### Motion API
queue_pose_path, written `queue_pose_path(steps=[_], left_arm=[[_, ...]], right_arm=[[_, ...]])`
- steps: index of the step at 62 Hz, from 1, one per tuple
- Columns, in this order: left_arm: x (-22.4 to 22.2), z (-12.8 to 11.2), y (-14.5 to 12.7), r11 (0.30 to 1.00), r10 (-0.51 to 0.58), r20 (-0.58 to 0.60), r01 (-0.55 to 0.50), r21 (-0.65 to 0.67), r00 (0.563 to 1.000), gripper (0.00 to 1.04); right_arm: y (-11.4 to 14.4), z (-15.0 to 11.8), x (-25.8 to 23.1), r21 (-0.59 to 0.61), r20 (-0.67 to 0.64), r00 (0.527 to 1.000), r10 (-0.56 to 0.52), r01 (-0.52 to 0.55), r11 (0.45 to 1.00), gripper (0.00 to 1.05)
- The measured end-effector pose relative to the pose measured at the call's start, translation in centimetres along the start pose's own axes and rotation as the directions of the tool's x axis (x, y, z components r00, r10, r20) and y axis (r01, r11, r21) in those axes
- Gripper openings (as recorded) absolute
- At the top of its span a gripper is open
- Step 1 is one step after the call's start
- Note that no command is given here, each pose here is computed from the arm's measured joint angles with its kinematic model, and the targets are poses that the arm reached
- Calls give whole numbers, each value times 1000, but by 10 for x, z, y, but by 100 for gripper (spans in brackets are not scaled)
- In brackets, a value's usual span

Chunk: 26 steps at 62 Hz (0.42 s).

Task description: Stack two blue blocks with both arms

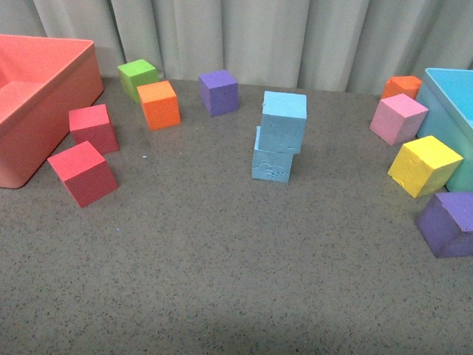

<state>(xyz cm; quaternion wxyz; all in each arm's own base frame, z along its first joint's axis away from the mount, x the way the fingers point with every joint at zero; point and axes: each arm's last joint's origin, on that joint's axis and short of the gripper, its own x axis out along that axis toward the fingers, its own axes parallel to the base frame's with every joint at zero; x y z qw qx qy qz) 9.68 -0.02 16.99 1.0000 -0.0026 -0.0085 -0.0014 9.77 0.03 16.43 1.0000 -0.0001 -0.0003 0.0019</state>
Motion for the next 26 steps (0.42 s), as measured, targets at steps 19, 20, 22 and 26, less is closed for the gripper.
queue_pose_path(steps=[19, 20, 22, 26], left_arm=[[0, 0, 0, 1000, 0, 0, 0, 0, 1000, 98], [0, 0, 0, 1000, 0, 0, 0, 0, 1000, 98], [0, 0, 0, 1000, 0, 0, 0, 0, 1000, 98], [0, 0, 0, 1000, 0, 0, 0, 0, 1000, 98]], right_arm=[[0, 0, 0, 0, 0, 1000, 0, 0, 1000, 95], [0, 0, 0, 0, 0, 1000, 0, 0, 1000, 95], [0, 0, 0, 0, 0, 1000, 0, 0, 1000, 95], [0, 0, 0, 0, 0, 1000, 0, 0, 1000, 95]])
